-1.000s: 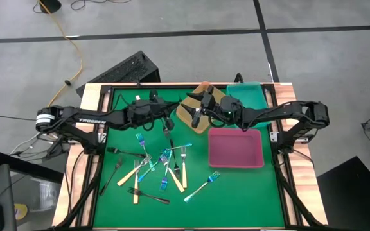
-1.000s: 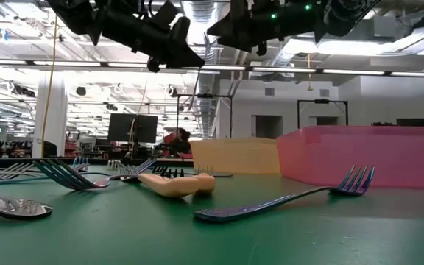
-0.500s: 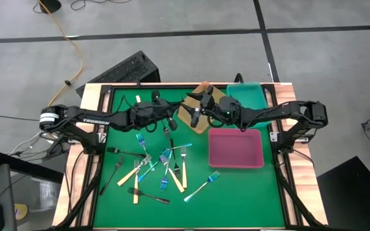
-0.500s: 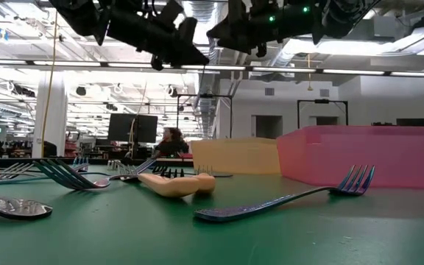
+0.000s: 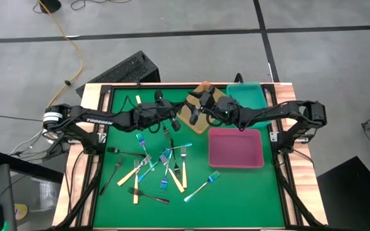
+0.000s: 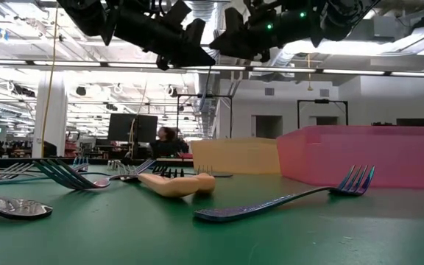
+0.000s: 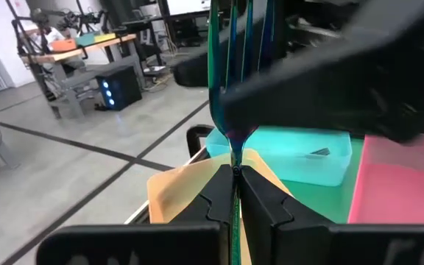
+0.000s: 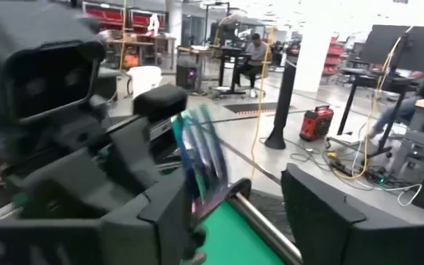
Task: Sort silverware by color (type)
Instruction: Put the blue fork into the pink bin
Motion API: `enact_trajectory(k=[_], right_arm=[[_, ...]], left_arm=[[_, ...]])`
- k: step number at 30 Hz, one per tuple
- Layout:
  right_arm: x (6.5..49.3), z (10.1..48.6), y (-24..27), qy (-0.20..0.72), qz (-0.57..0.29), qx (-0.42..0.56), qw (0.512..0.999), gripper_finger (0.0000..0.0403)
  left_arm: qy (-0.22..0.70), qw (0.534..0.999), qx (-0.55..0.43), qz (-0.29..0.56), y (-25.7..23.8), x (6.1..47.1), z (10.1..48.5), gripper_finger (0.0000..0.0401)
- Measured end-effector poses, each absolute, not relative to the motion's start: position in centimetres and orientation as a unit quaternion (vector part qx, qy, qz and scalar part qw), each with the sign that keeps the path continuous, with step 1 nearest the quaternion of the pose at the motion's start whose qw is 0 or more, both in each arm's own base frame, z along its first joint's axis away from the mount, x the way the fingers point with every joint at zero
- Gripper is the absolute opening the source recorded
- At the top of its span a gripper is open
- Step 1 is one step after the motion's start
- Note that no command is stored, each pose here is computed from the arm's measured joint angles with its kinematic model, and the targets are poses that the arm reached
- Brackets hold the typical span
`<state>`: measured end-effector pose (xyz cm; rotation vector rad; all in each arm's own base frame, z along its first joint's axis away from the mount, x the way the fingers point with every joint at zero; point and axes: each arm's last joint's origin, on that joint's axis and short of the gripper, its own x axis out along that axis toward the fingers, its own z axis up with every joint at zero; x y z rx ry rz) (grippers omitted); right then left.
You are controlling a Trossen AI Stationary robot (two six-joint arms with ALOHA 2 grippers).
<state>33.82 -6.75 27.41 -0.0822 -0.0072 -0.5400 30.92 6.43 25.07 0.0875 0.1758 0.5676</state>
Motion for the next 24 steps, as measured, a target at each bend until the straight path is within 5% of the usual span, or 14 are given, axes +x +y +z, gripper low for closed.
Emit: enact_trajectory(k=[11,24], right_arm=[[33.84,27.15,-6.69,0.009,-0.261,-0.037,0.964,0.0025],[32.95,27.17,-6.60,0.062,-0.261,-0.035,0.963,0.0023]], left_arm=[[0.087,0.957,0.043,0.272,6.29,30.96,25.06,0.0000],[0.136,0.956,0.056,0.252,6.10,30.78,24.30,0.0027]])
